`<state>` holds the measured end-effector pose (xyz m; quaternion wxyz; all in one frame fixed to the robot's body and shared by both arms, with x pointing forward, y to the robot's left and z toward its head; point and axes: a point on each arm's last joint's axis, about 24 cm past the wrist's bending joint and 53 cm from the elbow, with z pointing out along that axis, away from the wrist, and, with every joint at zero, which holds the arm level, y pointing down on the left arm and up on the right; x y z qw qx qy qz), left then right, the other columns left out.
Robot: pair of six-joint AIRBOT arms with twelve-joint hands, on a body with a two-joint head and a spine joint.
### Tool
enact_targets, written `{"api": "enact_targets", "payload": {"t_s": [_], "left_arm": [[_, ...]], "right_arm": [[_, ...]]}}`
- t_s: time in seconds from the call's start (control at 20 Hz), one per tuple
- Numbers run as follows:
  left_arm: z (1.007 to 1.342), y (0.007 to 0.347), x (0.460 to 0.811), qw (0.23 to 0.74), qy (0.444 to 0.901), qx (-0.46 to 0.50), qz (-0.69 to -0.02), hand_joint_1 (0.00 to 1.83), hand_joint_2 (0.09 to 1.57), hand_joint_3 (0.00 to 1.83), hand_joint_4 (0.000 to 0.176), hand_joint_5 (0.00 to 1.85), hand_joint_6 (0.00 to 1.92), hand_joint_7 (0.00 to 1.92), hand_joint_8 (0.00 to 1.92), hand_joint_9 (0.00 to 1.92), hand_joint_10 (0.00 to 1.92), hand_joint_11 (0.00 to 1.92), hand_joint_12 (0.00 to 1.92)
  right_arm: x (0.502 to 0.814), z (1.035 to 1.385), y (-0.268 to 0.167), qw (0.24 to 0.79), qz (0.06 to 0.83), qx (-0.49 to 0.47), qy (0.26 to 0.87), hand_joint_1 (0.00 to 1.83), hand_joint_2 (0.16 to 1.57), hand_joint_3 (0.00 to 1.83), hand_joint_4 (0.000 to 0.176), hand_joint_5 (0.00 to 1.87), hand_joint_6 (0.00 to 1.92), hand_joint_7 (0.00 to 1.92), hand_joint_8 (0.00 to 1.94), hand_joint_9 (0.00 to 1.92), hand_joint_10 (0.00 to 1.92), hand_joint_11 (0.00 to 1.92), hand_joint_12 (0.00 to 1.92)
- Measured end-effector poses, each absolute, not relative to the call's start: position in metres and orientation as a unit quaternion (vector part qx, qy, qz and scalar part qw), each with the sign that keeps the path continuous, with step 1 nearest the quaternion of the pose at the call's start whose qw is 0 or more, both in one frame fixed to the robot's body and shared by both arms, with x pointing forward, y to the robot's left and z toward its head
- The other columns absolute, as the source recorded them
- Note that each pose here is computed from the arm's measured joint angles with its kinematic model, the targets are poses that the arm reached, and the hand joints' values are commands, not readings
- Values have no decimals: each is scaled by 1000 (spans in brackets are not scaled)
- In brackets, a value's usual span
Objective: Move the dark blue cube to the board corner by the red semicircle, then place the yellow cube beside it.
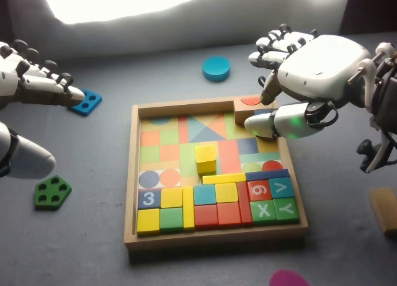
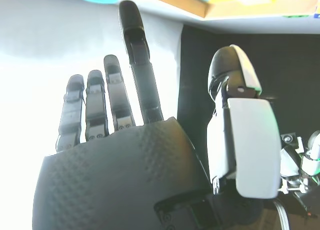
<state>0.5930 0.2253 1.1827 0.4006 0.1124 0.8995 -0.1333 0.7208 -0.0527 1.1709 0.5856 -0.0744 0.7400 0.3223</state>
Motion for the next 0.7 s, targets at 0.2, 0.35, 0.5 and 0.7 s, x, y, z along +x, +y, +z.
{"api": "enact_targets", "payload": {"t_s": [0.2, 0.35, 0.5, 0.7], "left_arm": [[1182, 225, 593, 400, 900, 112, -134, 0, 1237, 1, 48, 1, 0, 43, 2, 38, 3, 0, 335], [1183, 225, 593, 400, 900, 112, -133, 0, 1230, 0, 50, 0, 0, 54, 3, 58, 6, 0, 371], [1182, 225, 593, 400, 900, 112, -133, 0, 1241, 4, 49, 1, 0, 47, 4, 54, 3, 0, 324], [1183, 225, 593, 400, 900, 113, -133, 0, 1236, 1, 45, 6, 2, 66, 4, 68, 6, 0, 396]], "right_arm": [[701, 1179, -31, 579, 347, -89, 733, 0, 1152, 0, 0, 869, 4, 170, 4, 0, 0, 0, 0], [676, 1184, -2, 570, 370, -117, 724, 0, 1152, 0, 0, 868, 2, 157, 3, 0, 0, 0, 0], [667, 1181, 15, 559, 384, -126, 724, 0, 1146, 0, 0, 872, 4, 171, 8, 0, 0, 0, 0], [657, 1176, 35, 547, 395, -138, 725, 0, 1143, 0, 0, 876, 5, 180, 8, 0, 0, 0, 0]]}}
